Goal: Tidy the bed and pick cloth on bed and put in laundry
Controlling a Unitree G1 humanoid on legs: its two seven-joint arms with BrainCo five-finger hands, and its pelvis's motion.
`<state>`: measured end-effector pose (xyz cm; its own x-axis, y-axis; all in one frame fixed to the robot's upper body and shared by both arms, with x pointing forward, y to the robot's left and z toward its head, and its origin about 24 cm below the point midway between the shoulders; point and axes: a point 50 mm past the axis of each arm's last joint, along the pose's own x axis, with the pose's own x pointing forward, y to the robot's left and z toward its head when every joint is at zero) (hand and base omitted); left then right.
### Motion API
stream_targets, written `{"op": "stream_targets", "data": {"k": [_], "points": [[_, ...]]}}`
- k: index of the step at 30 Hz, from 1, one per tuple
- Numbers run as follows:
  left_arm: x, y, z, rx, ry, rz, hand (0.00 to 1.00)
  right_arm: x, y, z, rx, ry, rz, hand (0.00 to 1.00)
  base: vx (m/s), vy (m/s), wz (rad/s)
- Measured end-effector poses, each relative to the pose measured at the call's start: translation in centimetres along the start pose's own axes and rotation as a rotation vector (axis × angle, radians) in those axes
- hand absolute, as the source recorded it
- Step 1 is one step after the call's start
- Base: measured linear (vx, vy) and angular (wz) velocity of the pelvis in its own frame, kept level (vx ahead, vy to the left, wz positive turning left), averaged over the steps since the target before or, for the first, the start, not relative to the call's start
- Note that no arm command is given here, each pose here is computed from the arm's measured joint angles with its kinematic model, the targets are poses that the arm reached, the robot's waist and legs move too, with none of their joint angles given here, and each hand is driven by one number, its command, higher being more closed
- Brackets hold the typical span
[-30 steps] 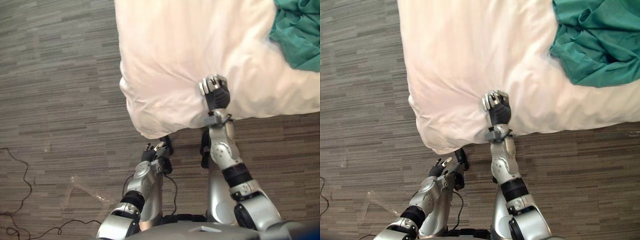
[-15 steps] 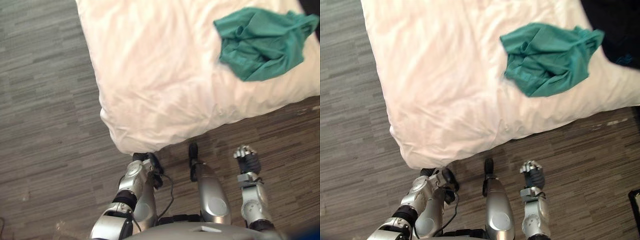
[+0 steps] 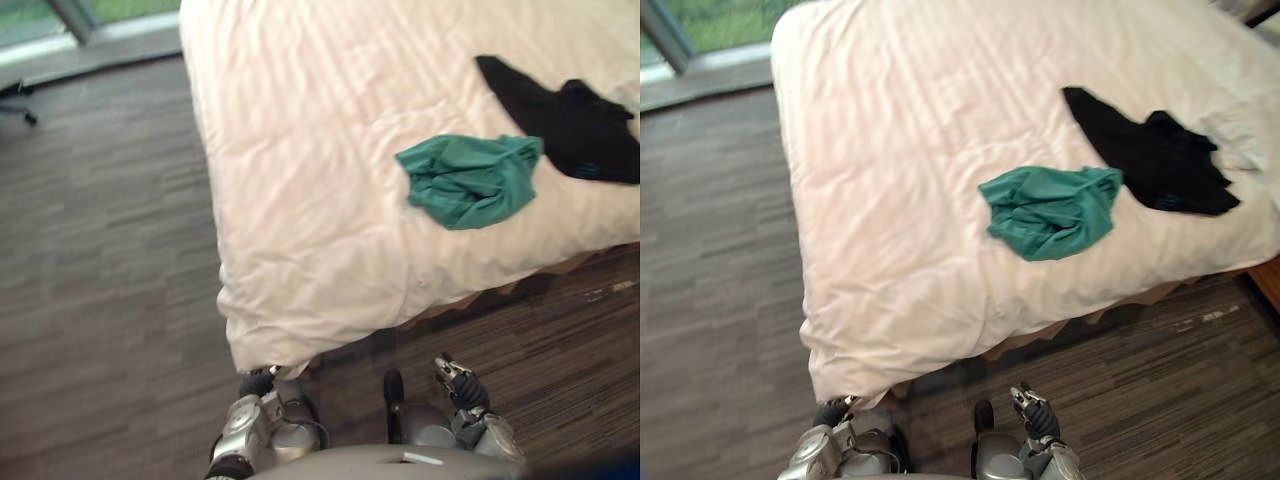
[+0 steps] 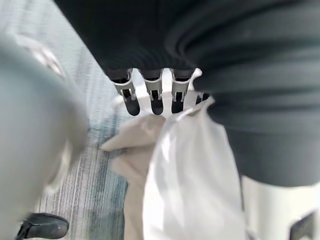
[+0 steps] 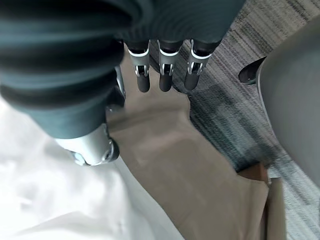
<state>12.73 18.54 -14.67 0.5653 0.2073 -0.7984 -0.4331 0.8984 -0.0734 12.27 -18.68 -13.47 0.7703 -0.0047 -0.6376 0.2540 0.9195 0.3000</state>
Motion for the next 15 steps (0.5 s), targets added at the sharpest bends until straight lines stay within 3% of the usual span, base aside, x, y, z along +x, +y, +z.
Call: {"op": "stream_targets", "data": {"k": [6,12,15], "points": [[0.3,-0.5,-0.2,0.064,0.026,-0.029,0.00,-0.9,-0.3,-0.9,0.026,-0.028,-0.034,0.00,-0.06,0.083,-0.57],[-0.5,2.2,-2.6,0.018,0.124,0.054,0.00,-1.2,-0.3,-1.2,0.025,-0.042,-0.043,0.00,0.03,0.049,-1.03],[-0.7,2.0,-3.2,0.006,0.141,0.052,0.00,-1.2,-0.6,-1.1,0.011,-0.044,-0.049,0.00,0.02,-0.090,-0.40]]}}
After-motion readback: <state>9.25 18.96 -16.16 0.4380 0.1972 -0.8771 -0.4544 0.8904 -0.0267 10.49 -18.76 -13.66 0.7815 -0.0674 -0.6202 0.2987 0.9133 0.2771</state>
